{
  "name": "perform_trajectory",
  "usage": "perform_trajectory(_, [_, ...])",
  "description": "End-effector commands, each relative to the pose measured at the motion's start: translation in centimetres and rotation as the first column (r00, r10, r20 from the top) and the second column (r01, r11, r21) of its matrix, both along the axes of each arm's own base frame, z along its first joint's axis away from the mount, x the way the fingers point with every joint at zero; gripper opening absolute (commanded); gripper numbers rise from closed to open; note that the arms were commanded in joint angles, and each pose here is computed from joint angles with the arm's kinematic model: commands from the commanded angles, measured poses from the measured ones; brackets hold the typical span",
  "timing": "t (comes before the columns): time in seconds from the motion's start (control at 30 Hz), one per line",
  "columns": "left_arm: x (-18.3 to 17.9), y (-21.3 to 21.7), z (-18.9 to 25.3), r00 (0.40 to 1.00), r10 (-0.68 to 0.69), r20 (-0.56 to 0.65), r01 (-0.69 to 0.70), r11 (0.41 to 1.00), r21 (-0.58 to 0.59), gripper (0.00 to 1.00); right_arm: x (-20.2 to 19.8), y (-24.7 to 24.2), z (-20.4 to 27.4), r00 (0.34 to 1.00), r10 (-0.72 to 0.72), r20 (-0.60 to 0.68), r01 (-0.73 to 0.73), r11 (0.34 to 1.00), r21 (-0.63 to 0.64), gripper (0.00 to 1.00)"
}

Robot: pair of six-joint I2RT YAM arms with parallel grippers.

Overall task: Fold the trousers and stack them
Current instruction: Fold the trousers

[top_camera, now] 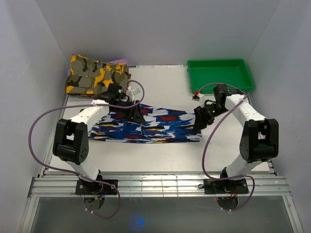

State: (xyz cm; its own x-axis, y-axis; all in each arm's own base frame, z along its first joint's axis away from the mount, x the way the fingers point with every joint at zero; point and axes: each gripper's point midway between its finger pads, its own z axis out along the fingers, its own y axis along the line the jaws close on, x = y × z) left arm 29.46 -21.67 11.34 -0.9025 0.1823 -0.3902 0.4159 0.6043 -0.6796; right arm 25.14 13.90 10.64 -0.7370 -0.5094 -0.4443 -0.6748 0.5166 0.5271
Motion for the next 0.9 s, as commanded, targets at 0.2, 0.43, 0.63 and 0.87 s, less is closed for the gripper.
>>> perform_trajectory(0.2, [-4.3,-4.3,-1.8,0.976,-0.131,-0.172,0.096,0.976,-0.195,0.43,-2.6,1.7,-5.0,0.959,-0.051,-0.280,0.080,0.992,0.093,0.40])
perform_trajectory(0.43, [-3.2,-0.9,-10.9,0.940,0.030,-0.341,-0.016,0.999,0.045,0.39,-2.5,-0.9,-9.8,0.930,-0.150,-0.337,0.141,0.989,-0.052,0.38])
perform_trajectory(0.63, [-0.3,-1.7,-2.7,0.989,-0.086,-0.119,0.068,0.987,-0.143,0.44,1.0,0.0,-2.9,0.971,-0.098,-0.218,0.117,0.990,0.080,0.38])
perform_trajectory(0.87, [3.0,-3.5,-0.3,0.996,-0.071,-0.049,0.060,0.980,-0.192,0.48,7.9,1.6,1.9,0.989,-0.133,-0.071,0.145,0.969,0.200,0.42])
